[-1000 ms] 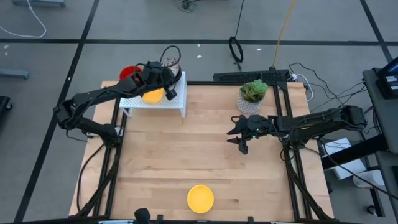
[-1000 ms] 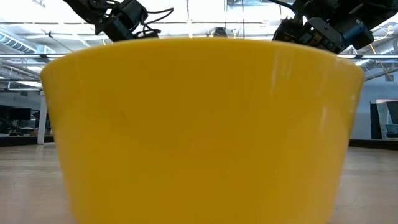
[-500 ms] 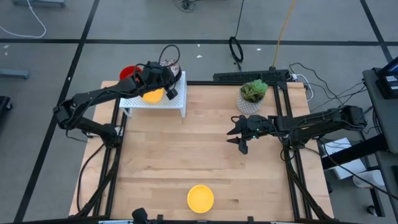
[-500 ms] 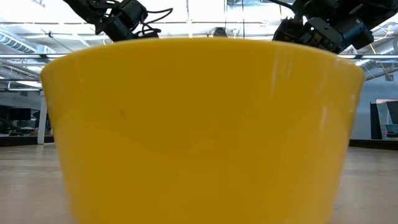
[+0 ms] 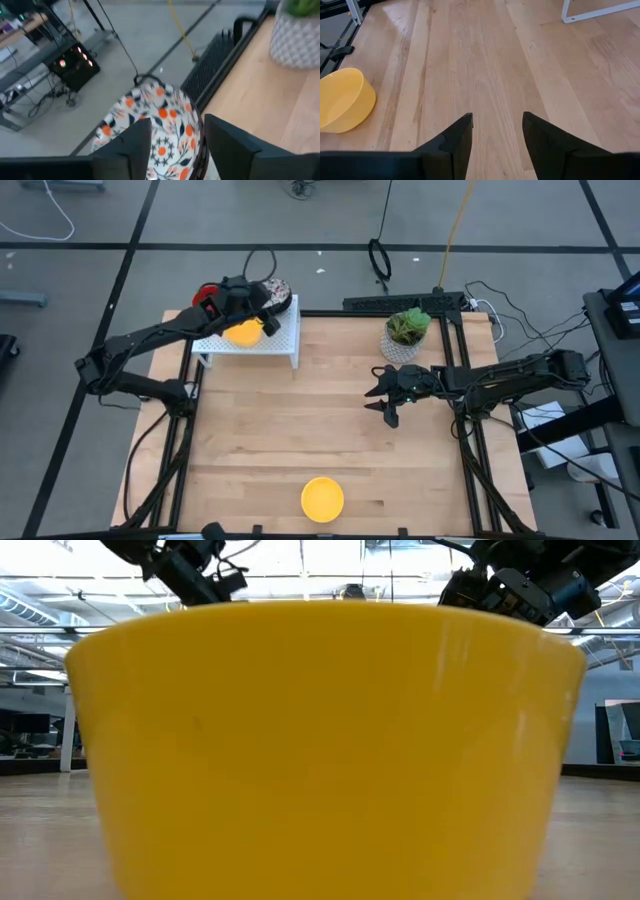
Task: Pick & Place Mini bowls
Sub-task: Stack the white patterned bowl on the white patterned bowl on the shelf, then stack the yellow bowl on the yellow bowl on the shelf
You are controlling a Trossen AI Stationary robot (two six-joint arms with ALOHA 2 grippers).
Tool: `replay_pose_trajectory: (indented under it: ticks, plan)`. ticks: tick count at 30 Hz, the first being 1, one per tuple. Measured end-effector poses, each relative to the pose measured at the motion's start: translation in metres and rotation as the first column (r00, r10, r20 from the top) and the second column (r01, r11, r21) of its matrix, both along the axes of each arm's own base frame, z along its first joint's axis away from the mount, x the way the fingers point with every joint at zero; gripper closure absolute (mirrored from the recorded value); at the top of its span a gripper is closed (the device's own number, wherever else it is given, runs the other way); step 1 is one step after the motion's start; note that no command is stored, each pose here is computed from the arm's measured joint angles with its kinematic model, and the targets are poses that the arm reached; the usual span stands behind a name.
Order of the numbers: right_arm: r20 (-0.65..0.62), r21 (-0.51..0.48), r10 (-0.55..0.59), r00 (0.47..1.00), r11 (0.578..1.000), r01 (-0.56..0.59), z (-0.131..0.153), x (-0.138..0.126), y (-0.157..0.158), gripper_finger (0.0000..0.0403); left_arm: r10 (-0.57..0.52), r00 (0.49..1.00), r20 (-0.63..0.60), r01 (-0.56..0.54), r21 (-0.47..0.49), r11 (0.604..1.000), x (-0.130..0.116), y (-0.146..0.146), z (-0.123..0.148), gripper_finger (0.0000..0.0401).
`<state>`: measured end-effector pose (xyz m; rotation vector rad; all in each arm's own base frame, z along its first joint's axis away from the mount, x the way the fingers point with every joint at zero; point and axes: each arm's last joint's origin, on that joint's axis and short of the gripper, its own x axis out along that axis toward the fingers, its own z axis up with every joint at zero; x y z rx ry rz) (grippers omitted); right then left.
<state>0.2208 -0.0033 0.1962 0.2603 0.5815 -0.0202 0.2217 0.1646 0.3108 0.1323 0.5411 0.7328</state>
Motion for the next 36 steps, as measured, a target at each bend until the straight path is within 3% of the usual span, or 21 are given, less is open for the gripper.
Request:
replay_pose_trajectory:
  ticks: [4,7,11,15,19,26,36]
  plan:
    - [0.000,0.000,0.000,1.000,1.000,0.000,0.000,0.000,0.000,0.0243,-0.049,0.994,0.095,0.048,0.015,0.999,-0.005,-0.018,0.019,0.0198]
    - [0.001,-0.015,0.010,1.000,1.000,-0.010,0.000,0.000,0.000,0.0243,-0.169,0.967,0.193,0.183,-0.059,0.981,-0.005,-0.038,0.027,0.0199]
    - [0.002,-0.037,0.024,1.000,0.999,-0.024,0.000,0.000,0.000,0.0243,-0.324,0.904,0.278,0.383,-0.194,0.903,0.004,-0.069,0.027,0.0210]
    - [0.002,-0.036,0.024,1.000,0.999,-0.024,0.000,0.000,0.000,0.0243,-0.418,0.880,0.227,0.472,-0.308,0.826,0.017,-0.101,0.014,0.0218]
    - [0.002,-0.033,0.026,1.000,0.999,-0.025,0.000,0.000,0.000,0.0243,-0.469,0.870,0.150,0.482,-0.457,0.748,0.028,-0.133,-0.005,0.0223]
    - [0.006,-0.033,0.026,1.000,0.999,-0.026,0.000,0.000,0.000,0.0243,-0.544,0.833,0.102,0.488,-0.599,0.635,0.058,-0.185,-0.039,0.0223]
    - [0.026,-0.034,0.026,0.999,0.999,-0.025,0.002,0.001,0.000,0.0243,-0.556,0.831,0.010,0.381,-0.739,0.556,0.091,-0.238,-0.101,0.0228]
